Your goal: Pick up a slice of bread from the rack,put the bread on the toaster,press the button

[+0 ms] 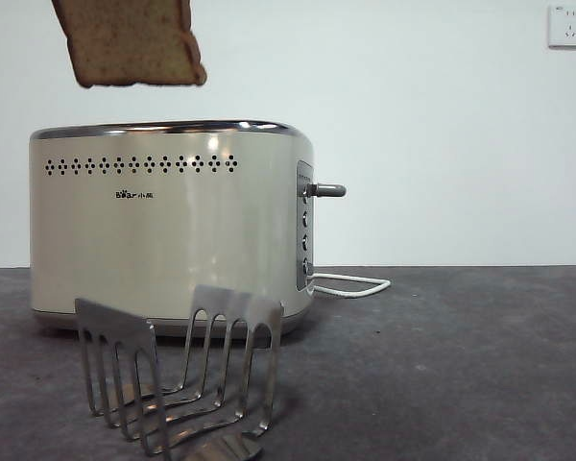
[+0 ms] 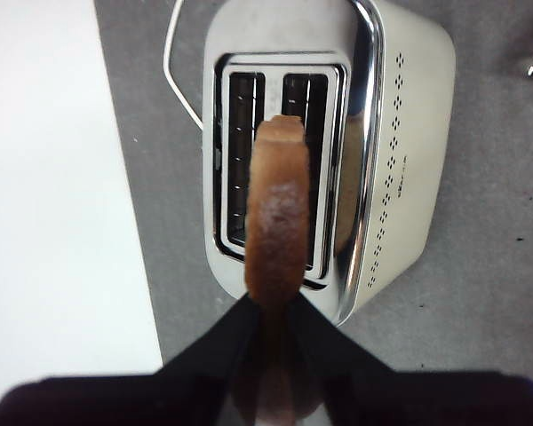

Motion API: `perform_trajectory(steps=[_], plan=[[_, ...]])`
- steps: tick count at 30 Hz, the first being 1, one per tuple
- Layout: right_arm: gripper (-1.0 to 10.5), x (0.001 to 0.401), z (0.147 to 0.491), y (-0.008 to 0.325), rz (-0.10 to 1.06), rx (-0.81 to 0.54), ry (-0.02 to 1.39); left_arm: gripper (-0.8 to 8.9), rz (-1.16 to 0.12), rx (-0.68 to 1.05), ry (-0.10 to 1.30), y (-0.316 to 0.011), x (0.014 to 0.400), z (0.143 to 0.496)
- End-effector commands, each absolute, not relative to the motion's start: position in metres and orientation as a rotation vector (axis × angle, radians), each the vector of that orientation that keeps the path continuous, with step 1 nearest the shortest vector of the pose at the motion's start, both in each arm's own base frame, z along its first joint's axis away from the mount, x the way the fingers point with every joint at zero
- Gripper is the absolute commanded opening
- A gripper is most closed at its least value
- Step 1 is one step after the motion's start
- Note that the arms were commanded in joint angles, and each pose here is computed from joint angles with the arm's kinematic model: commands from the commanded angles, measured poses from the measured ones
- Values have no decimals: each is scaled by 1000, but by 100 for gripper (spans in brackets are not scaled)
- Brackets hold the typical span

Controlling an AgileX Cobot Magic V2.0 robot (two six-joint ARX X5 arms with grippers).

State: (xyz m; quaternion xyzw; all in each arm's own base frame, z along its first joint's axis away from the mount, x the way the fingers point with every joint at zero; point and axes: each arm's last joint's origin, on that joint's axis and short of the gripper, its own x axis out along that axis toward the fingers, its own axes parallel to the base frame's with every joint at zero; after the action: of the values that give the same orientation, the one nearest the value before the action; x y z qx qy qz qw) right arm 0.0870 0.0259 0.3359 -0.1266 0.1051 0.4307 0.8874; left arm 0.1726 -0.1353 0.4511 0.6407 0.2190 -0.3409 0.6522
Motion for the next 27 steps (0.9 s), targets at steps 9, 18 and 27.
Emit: perform_trajectory(steps=[9,18,27], plan=[[-3,91,331,26,910,-246,279,-10,-820,1501,545,-149,192,437],[-3,89,329,26,915,-233,313,-9,-892,1490,576,-162,205,424],[-3,89,327,26,917,-226,329,-9,-889,1465,650,-168,223,410]])
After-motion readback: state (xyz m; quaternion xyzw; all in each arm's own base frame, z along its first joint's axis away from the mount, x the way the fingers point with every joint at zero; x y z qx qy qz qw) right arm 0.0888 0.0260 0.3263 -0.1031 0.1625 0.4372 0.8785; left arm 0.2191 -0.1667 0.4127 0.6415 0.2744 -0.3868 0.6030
